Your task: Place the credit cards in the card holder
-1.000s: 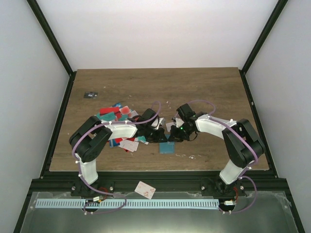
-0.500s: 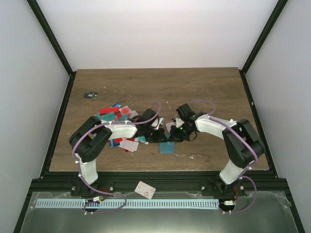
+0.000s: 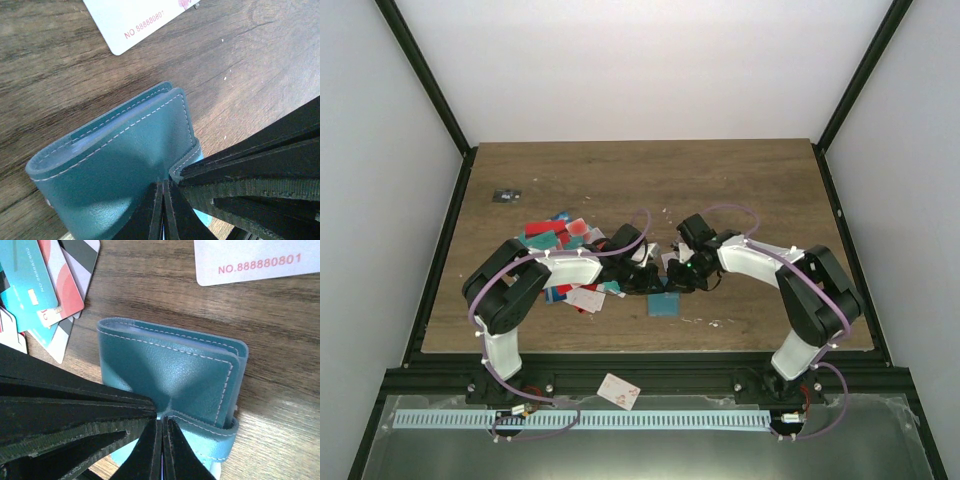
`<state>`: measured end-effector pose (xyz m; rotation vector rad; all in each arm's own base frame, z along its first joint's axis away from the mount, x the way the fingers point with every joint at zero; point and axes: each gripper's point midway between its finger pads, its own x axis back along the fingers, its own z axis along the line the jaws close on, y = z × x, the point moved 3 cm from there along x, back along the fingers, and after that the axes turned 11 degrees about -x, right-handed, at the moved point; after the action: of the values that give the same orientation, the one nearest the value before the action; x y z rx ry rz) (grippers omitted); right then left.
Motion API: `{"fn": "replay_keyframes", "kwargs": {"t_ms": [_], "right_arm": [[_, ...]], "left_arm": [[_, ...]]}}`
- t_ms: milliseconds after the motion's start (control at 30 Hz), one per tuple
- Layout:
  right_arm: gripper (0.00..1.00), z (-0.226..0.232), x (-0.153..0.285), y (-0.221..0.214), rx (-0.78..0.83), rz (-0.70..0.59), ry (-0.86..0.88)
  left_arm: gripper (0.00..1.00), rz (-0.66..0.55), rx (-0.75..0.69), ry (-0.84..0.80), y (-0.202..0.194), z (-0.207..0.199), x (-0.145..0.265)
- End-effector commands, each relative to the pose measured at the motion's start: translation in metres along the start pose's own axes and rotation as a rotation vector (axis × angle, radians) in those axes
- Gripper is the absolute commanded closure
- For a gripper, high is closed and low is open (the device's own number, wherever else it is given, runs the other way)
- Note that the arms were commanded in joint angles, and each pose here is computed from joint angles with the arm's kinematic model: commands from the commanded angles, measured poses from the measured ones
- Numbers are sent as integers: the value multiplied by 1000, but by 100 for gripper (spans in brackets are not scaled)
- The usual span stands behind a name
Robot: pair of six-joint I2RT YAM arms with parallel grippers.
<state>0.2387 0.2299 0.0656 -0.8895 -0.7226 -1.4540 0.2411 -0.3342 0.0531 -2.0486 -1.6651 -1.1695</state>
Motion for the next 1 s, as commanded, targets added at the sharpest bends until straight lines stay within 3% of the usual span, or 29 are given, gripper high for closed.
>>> {"fn": "replay_keyframes", "kwargs": {"t_ms": [0,333,967], "right_arm": [[99,-17,-3,-12,-21,25,-134],[99,-12,9,-9,-30,-5,-152],[99,-5,-13,-2,-51,22,-107]], "left_arm": [[96,51,20,53,-18,17,-9],[96,56,7,53,-17,16,-8],[96,49,4,38,-15,13,-8]]}}
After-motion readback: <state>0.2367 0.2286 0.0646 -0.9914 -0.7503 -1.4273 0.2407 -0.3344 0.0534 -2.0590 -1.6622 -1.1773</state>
